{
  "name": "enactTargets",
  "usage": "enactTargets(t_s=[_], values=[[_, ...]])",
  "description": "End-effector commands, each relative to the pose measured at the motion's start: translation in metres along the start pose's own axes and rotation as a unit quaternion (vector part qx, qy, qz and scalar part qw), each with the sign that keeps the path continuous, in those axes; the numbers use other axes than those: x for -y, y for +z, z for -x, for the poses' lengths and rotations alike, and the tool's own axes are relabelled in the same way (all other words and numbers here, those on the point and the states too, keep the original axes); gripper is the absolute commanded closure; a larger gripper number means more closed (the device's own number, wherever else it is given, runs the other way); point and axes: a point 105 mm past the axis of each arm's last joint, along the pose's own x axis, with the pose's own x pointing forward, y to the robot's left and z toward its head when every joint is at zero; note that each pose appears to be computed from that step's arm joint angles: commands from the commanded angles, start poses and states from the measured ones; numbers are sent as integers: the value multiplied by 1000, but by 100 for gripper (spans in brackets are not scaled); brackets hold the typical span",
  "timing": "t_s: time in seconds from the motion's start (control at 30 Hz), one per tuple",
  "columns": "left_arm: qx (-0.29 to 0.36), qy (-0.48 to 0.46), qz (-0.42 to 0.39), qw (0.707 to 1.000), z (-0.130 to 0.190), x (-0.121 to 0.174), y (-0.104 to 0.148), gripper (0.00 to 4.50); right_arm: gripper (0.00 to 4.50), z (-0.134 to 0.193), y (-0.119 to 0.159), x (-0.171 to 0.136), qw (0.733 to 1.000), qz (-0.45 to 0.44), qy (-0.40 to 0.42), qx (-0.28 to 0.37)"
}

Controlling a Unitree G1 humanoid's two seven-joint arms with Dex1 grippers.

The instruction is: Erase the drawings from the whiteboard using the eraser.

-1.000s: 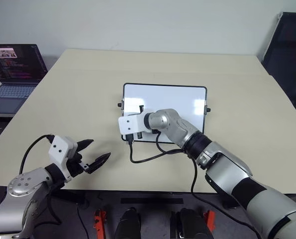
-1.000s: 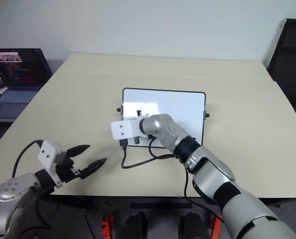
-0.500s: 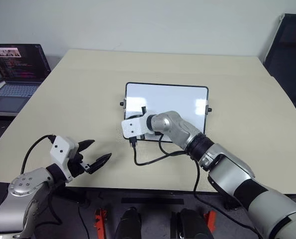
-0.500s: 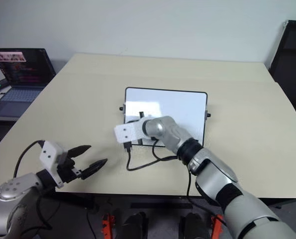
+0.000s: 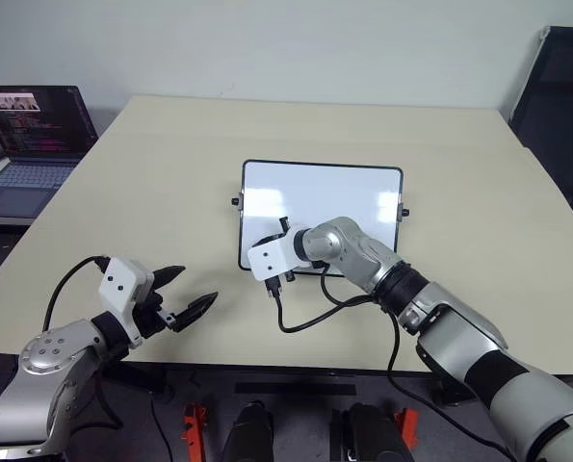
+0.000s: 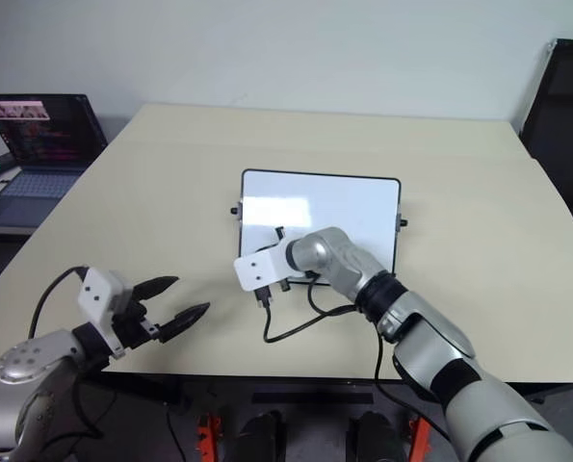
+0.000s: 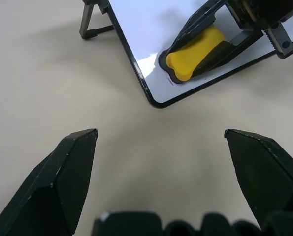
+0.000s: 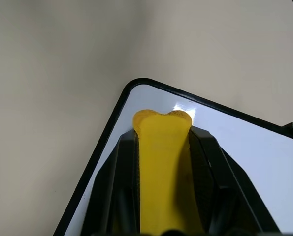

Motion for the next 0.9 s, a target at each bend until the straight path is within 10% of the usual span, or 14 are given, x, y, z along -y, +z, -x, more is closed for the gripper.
enactTargets(t_s=[0.03,0.37,0.9], values=[[9,-3,-17,1000,1,-1,9,0,349,7,-16,29,996,-23,-76,-32],[10,-3,-16,1000,1,0,10,0,349,-1,-17,-41,996,-2,78,-29],[11,-13,-14,1000,-3,4,12,0,349,18,-36,39,991,-28,-119,-53]])
